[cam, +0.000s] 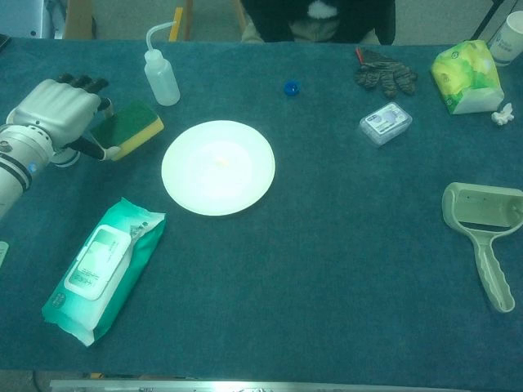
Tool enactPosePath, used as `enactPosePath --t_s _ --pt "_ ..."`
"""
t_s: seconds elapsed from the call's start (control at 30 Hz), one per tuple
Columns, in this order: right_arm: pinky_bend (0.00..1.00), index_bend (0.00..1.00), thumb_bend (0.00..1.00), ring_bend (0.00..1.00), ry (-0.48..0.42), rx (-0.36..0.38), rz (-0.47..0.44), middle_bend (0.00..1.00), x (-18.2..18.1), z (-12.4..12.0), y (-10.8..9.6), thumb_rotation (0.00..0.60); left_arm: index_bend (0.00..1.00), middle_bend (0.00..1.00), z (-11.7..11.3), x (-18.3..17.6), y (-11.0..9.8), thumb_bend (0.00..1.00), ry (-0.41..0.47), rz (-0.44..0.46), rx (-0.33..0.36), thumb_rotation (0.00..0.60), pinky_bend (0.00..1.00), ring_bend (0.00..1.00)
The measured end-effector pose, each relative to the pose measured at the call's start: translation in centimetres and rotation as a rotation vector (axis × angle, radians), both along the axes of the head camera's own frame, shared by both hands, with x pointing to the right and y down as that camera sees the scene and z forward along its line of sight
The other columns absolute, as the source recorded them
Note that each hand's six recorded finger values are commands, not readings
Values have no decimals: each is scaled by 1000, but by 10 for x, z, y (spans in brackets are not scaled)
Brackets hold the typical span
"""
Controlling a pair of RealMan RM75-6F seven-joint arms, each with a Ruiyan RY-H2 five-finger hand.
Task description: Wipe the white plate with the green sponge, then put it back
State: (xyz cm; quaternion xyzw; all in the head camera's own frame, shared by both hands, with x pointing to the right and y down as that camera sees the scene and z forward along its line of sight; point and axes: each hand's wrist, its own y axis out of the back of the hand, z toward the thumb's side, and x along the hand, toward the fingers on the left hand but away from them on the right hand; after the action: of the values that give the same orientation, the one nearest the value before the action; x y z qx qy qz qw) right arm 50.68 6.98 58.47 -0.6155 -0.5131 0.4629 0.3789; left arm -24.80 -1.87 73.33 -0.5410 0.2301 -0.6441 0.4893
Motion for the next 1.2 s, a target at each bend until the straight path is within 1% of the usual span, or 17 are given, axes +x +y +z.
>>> enactPosePath --t_s 0.17,0.27,0.47,0.63,0.87,1.2 --pt "450 389 388 244 -5 -4 -1 394 -1 3 -1 600 435 41 -23 13 9 246 -27 95 18 341 22 0" --pt "450 389 388 244 -9 -8 -4 394 -2 5 -2 600 437 42 -33 24 15 246 -51 151 25 338 22 0" --pt "450 390 388 244 -16 -16 -8 394 -3 9 -3 600 437 42 -43 49 22 246 -89 236 35 340 21 0" --pt "450 389 388 244 -15 -19 -3 394 0 10 -4 600 437 42 -39 73 24 246 -118 287 28 338 22 0" --pt "450 389 388 244 -9 -23 9 394 5 11 -4 600 437 42 -24 105 21 246 -169 338 3 342 21 0" --pt "450 389 388 244 -9 -27 13 394 7 13 -5 600 437 42 -12 132 20 246 -220 409 -1 340 22 0"
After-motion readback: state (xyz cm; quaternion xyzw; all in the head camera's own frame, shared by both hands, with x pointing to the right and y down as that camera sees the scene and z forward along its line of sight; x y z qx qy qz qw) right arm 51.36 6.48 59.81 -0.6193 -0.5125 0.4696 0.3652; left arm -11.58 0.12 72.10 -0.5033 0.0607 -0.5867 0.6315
